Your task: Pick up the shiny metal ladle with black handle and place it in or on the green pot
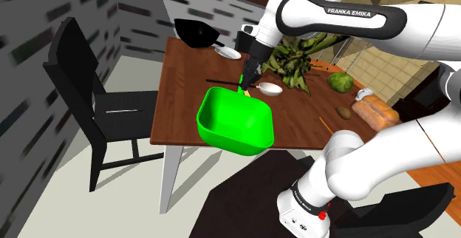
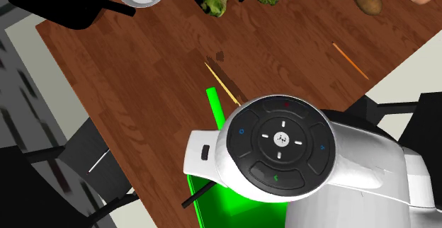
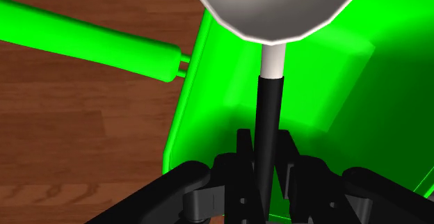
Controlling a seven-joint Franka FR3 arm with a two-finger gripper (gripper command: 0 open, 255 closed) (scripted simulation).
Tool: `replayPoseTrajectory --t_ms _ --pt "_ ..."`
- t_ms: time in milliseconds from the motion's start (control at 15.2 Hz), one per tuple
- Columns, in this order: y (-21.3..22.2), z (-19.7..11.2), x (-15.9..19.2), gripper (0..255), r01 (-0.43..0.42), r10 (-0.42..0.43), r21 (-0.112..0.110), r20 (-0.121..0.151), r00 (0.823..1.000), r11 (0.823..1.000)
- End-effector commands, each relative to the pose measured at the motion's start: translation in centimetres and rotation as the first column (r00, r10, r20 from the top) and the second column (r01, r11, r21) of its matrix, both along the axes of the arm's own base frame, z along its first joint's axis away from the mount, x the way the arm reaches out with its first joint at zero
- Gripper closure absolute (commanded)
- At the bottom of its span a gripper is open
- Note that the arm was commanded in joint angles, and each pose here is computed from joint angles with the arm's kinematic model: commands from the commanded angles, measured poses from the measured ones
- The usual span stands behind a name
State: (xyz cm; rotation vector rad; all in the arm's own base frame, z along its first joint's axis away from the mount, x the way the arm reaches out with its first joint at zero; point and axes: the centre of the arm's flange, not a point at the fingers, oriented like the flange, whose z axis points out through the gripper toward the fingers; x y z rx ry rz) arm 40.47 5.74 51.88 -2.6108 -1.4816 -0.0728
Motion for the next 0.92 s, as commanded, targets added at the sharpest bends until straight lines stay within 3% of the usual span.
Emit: replayPoseTrajectory --t_ms 0,462,858 --pt "0.0 -1.1 0.0 255 0.000 0.000 0.000 0.000 1.000 1.000" --pt "0.0 -4.9 0.0 255 0.000 0.000 0.000 0.000 1.000 1.000" --pt "0.0 -4.9 0.0 255 0.000 0.000 0.000 0.000 1.000 1.000"
